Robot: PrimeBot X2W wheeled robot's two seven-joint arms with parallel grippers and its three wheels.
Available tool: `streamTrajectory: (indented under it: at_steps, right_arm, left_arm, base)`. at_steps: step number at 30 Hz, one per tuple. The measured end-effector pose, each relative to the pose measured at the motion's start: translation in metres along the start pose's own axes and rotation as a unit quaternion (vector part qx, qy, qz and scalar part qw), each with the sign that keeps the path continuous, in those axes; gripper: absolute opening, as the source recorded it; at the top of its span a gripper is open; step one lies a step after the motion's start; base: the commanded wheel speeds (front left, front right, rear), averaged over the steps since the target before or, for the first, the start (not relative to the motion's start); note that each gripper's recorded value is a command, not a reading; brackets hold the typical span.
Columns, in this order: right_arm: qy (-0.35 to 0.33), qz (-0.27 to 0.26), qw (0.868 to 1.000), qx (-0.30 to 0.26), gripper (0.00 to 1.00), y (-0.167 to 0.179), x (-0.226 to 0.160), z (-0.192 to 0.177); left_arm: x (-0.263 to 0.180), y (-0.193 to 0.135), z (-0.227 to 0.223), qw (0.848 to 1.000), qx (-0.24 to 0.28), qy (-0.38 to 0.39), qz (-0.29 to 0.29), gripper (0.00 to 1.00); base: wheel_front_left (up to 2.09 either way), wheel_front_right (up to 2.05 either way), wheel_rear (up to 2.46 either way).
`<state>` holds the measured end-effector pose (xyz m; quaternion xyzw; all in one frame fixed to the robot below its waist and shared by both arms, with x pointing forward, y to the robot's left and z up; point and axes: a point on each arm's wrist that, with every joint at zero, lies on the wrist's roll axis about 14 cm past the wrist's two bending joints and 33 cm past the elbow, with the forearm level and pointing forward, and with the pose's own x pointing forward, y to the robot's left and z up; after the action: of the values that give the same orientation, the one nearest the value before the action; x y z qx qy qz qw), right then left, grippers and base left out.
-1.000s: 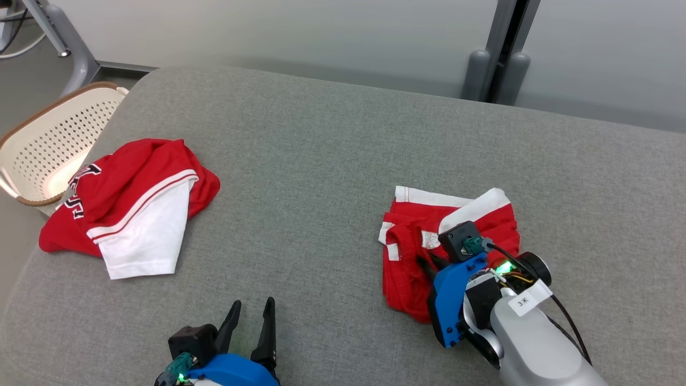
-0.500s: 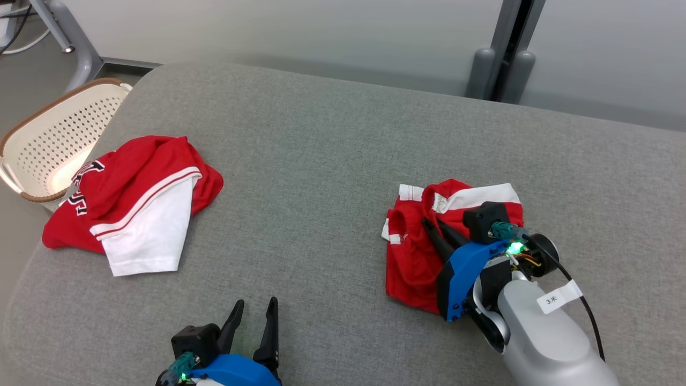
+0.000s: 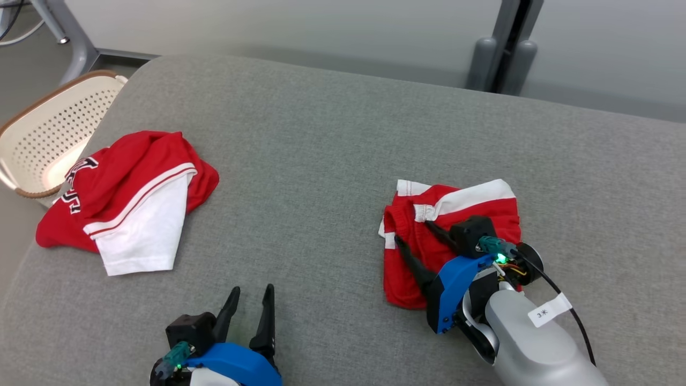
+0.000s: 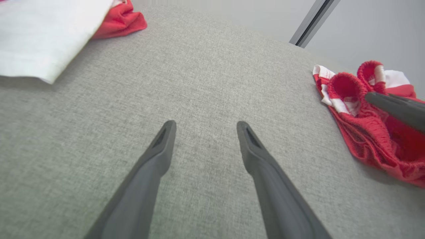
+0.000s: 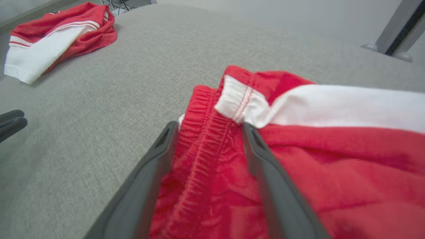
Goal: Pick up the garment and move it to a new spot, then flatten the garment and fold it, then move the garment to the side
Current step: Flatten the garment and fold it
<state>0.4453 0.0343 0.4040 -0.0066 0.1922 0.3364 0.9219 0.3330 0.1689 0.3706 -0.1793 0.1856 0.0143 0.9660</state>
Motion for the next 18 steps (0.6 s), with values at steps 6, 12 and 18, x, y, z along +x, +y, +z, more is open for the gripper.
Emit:
streamTrajectory:
  at_steps: [6, 12, 18]
  right_arm:
    - [-0.067, -0.030, 0.997, 0.013, 1.00, -0.017, -0.014, 0.028]
    - [-0.112, -0.091, 0.989, 0.037, 1.00, -0.051, -0.042, 0.040]
    - [-0.163, -0.183, 0.968, 0.047, 1.00, -0.099, -0.090, 0.048]
  left_arm:
    - [0.008, -0.009, 0.021, 0.999, 0.004, -0.031, -0.015, 1.00]
    - [0.019, -0.025, 0.047, 0.997, 0.028, -0.067, -0.039, 1.00]
    - [0.024, -0.037, 0.061, 0.993, 0.060, -0.087, -0.056, 1.00]
  base:
    - [0.00, 0.00, 0.00]
    - [0.00, 0.00, 0.00]
    - [0.00, 0.00, 0.00]
